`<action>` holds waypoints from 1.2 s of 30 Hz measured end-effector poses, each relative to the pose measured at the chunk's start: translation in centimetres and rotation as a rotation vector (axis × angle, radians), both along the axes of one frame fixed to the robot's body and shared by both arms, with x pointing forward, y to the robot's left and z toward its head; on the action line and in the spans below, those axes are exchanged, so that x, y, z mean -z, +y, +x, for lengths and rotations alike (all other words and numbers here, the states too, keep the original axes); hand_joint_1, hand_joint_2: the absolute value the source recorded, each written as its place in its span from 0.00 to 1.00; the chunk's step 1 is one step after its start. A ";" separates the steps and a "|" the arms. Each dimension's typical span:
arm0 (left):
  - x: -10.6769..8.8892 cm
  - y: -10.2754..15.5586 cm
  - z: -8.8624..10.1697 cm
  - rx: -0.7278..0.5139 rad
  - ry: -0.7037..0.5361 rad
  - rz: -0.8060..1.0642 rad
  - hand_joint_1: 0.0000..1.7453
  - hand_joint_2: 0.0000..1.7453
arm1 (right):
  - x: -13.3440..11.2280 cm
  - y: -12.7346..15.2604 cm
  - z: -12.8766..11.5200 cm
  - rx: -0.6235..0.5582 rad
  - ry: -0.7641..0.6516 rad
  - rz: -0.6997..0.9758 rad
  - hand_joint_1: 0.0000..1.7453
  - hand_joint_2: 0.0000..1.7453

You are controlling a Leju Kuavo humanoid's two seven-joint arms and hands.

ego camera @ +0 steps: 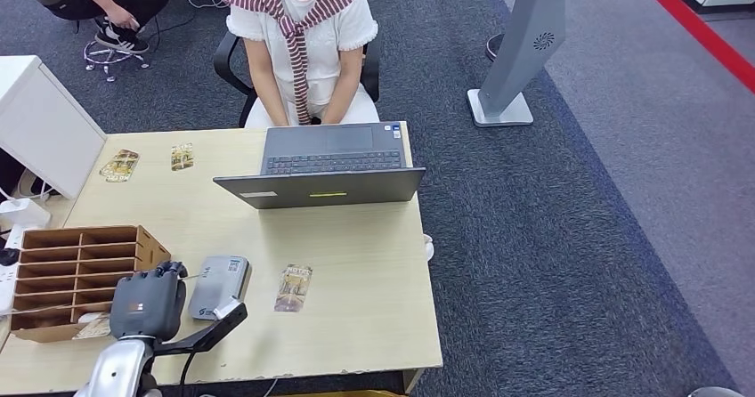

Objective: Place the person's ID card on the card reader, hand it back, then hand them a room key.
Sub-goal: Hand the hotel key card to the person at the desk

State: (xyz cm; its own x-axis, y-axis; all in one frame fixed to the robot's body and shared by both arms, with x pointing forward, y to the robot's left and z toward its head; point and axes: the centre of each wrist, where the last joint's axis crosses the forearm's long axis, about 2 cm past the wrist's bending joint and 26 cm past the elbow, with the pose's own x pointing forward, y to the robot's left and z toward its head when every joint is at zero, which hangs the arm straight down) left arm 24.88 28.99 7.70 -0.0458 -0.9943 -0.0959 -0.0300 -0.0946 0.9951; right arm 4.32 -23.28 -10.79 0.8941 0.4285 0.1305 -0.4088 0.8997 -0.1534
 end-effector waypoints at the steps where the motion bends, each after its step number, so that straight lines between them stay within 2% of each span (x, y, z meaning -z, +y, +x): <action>1: -0.1 -0.1 0.1 0.003 -0.008 -0.002 1.00 1.00 | 0.0 0.0 0.0 -0.002 0.000 0.000 0.00 0.00; 12: -0.7 -0.5 0.9 0.012 -0.020 -0.009 1.00 1.00 | 0.0 0.1 0.0 -0.006 -0.001 0.003 0.00 0.00; 25: 0.3 0.4 1.0 -0.017 0.141 0.029 1.00 1.00 | 0.0 0.2 0.0 -0.023 0.002 0.005 0.00 0.00; 36: 0.3 0.9 1.5 -0.022 0.148 0.040 1.00 1.00 | 0.0 0.1 0.0 -0.024 0.000 0.006 0.00 0.00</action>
